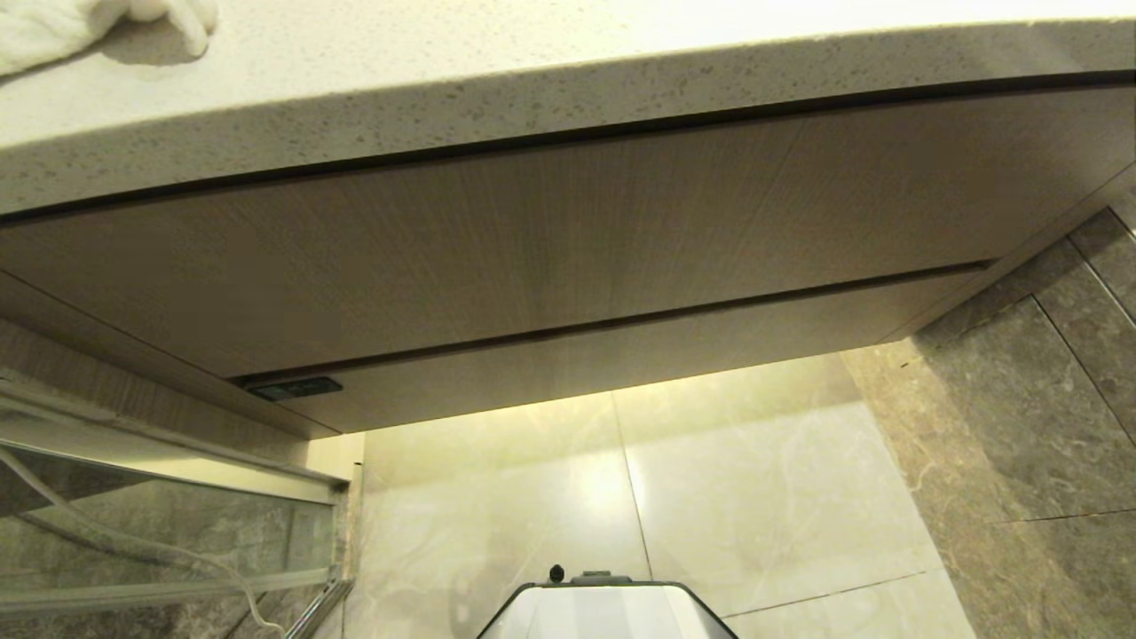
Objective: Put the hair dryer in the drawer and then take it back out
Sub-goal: Pull open the drawer
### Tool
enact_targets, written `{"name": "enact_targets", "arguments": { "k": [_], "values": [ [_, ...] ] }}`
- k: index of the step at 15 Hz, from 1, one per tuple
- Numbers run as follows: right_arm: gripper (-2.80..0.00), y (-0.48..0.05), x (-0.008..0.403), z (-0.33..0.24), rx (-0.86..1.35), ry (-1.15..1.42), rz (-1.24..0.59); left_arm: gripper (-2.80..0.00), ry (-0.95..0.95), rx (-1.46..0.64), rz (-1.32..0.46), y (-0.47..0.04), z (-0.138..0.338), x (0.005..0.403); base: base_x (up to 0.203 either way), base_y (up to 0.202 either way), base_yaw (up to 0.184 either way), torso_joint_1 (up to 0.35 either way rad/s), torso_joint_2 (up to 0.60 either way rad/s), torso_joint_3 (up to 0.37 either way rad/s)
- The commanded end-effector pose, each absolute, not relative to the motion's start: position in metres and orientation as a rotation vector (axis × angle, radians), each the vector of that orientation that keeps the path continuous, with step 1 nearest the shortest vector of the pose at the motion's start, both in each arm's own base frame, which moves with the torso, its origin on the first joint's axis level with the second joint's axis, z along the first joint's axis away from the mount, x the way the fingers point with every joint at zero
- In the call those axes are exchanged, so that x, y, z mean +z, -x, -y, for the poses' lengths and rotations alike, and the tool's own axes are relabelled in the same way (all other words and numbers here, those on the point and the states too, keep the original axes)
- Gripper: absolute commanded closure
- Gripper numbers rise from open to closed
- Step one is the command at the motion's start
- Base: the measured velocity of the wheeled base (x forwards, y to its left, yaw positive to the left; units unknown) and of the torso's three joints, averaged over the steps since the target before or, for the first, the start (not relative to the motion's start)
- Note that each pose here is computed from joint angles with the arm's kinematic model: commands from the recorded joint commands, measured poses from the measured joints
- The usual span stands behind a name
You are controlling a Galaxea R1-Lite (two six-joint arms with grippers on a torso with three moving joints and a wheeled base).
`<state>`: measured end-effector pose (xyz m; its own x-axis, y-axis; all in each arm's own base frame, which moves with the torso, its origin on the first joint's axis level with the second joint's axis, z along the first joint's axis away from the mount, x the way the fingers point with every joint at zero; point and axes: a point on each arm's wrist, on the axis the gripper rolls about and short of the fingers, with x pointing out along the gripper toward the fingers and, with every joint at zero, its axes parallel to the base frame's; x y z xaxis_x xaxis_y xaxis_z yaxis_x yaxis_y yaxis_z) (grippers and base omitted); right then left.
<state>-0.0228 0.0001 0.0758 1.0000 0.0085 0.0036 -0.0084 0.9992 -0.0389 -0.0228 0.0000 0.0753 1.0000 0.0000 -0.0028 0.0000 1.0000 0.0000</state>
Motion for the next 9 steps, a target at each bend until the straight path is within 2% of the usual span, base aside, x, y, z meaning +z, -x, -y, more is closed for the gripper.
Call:
{"name": "enact_targets", "arguments": {
  "k": [1, 9],
  "values": [
    [0.00, 0.0227, 0.0752, -0.0001, 0.009, 0.040, 0.000, 0.00, 0.000, 0.000, -0.003, 0.0228, 0.0000, 0.0752, 0.000, 0.000, 0.000, 0.000, 0.00, 0.000],
    [0.00, 0.0228, 0.0755, -0.0001, 0.009, 0.040, 0.001, 0.00, 0.000, 0.000, 0.000, 0.0230, 0.0000, 0.0756, 0.000, 0.000, 0.000, 0.000, 0.00, 0.000]
  ]
}}
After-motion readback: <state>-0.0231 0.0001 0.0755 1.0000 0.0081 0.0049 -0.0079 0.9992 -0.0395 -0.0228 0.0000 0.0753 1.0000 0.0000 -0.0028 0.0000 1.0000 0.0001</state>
